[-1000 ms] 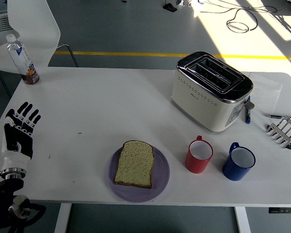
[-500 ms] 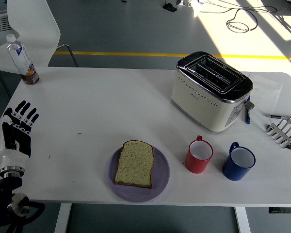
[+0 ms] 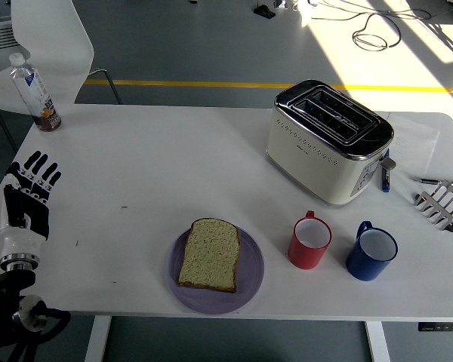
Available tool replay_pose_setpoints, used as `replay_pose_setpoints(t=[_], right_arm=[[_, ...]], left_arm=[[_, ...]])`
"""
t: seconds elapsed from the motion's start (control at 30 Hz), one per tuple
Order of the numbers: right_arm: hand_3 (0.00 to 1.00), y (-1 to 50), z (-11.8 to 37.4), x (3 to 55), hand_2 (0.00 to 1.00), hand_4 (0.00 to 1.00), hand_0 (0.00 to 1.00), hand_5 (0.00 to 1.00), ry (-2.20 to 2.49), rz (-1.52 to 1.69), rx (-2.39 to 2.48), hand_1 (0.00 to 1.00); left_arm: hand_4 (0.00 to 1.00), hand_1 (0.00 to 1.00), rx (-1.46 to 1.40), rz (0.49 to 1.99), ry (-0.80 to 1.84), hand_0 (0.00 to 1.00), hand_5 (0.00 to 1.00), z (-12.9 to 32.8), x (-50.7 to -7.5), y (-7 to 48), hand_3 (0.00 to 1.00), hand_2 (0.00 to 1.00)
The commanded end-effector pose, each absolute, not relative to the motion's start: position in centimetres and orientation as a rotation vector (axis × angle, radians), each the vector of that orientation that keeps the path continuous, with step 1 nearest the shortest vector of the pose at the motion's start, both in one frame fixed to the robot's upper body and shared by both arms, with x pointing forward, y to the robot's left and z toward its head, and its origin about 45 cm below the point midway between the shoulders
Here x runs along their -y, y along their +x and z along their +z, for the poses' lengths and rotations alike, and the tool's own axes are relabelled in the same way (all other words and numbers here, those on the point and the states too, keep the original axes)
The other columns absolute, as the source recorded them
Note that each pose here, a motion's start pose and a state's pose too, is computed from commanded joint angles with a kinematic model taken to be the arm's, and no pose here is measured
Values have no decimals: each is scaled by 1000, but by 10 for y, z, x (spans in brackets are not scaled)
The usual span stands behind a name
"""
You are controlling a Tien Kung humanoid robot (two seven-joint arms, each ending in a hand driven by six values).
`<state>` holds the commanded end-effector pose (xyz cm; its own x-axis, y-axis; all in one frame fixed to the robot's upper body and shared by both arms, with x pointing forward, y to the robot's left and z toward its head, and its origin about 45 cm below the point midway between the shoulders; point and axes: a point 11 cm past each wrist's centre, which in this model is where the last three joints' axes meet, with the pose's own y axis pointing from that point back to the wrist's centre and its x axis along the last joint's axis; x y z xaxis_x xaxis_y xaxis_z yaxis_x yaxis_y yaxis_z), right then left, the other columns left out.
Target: Push plate across desktop,pick up the break from the machine,place the break in the plate
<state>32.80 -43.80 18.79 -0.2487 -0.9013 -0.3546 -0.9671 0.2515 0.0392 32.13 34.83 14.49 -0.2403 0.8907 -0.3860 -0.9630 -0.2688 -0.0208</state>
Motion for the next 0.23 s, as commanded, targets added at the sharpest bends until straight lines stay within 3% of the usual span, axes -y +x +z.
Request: replay_pose_setpoints(t=[0.23], right_arm=[[750,328,201,451,754,558,781,735,-1684,324,-2267,750]], left_arm=[[505,803,-239,1778,-396,812,998,155,-339,333,771,851]])
